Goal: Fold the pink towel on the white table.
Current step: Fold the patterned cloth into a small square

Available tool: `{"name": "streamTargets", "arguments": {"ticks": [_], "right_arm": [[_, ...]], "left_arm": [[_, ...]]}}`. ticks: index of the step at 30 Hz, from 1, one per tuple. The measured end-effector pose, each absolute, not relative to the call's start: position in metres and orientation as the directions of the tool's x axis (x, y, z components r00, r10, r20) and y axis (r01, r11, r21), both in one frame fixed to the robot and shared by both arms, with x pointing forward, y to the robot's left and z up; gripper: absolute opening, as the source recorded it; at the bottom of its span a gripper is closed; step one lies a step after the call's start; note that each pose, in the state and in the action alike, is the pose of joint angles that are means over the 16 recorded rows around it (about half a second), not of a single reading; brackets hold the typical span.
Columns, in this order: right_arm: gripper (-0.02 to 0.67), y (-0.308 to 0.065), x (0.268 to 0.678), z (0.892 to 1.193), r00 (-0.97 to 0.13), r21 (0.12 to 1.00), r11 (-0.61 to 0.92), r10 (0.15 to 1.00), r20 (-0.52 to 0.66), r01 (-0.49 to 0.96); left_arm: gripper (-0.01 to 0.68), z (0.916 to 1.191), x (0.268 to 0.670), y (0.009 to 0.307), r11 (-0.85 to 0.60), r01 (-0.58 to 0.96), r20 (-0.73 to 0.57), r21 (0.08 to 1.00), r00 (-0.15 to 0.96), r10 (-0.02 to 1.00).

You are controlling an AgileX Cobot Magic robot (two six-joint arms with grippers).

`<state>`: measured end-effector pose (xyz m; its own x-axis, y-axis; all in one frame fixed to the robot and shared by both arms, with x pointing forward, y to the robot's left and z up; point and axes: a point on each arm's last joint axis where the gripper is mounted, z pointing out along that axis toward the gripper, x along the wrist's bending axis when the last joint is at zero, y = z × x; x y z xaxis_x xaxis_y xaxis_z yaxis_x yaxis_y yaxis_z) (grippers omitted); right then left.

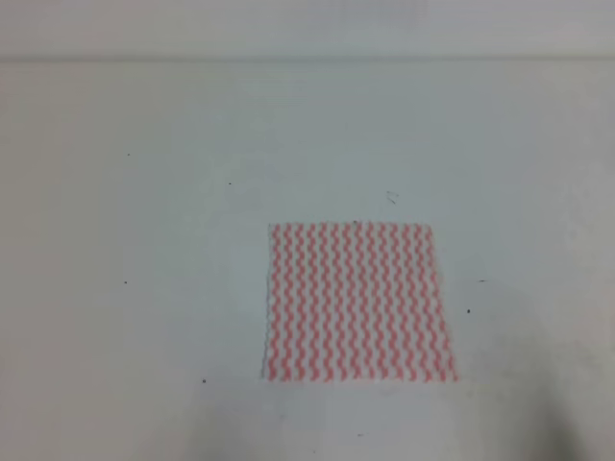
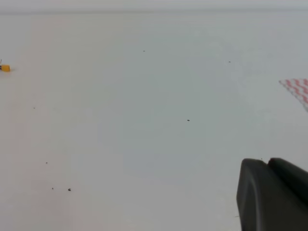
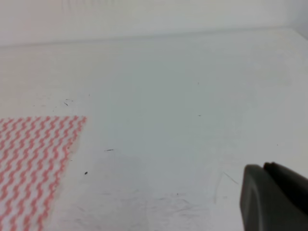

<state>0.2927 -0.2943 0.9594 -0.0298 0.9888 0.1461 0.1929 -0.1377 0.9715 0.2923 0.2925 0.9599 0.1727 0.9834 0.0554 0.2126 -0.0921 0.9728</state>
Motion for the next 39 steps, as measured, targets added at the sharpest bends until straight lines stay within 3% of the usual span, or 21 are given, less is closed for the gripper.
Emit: {"name": "streamTargets", "arguments": {"ticks": [15, 23, 31, 39], "right_arm": [[-0.002, -0.293, 0.293, 0.962, -0.034, 0.967, -0.182, 0.981, 0.191, 0.181], [-0.002, -0.292, 0.294, 0.974, -0.054, 0.915, -0.394, 0.915, 0.399, 0.082], [-0.002, -0.295, 0.294, 0.983, -0.073, 0.787, -0.617, 0.786, 0.614, -0.009], [-0.002, -0.294, 0.294, 0.984, -0.080, 0.739, -0.674, 0.736, 0.672, 0.010]], "left_arm": [[0.000, 0.963, 0.292, 0.292, -0.061, 0.180, 0.029, 0.982, 0.171, 0.985], [0.000, 0.976, 0.294, 0.290, 0.204, 0.076, -0.214, 0.976, 0.174, 0.961], [0.000, 0.989, 0.294, 0.294, 0.513, -0.027, -0.501, 0.858, 0.177, 0.847], [0.000, 0.991, 0.294, 0.294, 0.576, -0.014, -0.565, 0.818, 0.177, 0.806]]}}
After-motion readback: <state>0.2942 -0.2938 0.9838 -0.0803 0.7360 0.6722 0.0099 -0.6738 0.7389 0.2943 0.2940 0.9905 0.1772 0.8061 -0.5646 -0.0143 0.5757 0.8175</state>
